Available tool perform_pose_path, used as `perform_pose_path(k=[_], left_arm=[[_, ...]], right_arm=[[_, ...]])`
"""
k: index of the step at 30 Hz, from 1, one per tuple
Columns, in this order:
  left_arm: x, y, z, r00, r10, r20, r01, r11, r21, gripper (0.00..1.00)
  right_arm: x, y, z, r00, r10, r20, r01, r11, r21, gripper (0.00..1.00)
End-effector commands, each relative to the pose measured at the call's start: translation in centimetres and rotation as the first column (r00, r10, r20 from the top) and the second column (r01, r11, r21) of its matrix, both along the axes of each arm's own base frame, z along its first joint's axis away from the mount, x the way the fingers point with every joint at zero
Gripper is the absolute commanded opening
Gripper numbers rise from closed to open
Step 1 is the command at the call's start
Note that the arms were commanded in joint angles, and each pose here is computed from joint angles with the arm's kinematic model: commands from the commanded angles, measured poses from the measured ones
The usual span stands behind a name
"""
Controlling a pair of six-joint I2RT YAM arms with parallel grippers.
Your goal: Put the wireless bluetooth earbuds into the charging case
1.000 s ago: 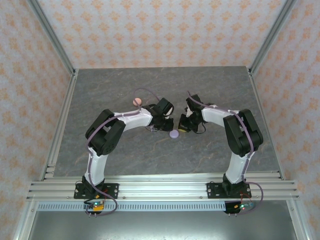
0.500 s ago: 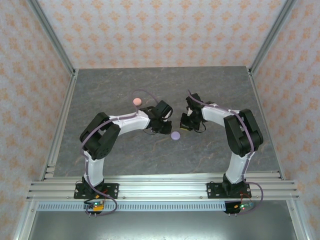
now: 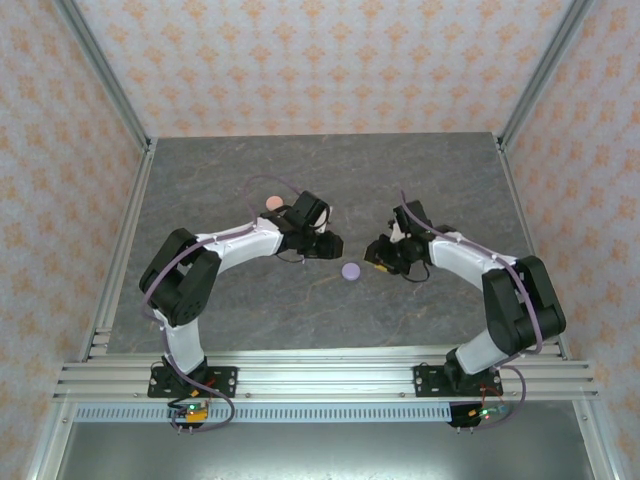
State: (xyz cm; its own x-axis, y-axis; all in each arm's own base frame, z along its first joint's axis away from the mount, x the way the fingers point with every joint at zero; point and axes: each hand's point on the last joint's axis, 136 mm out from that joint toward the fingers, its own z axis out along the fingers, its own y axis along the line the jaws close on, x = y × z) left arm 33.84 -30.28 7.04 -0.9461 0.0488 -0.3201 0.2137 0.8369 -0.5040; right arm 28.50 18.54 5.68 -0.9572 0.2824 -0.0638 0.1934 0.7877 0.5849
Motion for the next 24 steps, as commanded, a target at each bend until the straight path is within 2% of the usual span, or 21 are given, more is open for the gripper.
perform_pose_path(k=[1,10,24], left_arm=[[-0.5,-0.9,0.0,0.999,-0.04,-0.014,0.039,0.998,-0.056,0.4],[-1.2,-1.5,-1.3,0.996,-0.062,-0.057,0.057,0.995,-0.085,0.43],[-1.6,-1.8,-2.1,0.994,-0.075,-0.083,0.066,0.993,-0.1,0.43]], right_arm=[[-0.1,1.5,0.8,1.0,-0.019,0.015,0.017,0.993,0.119,0.37],[-0.2,2.7,0.2,1.0,-0.024,0.007,0.023,0.981,0.192,0.35],[0.0,3.2,-1.3,0.999,-0.022,-0.028,0.026,0.986,0.166,0.32]])
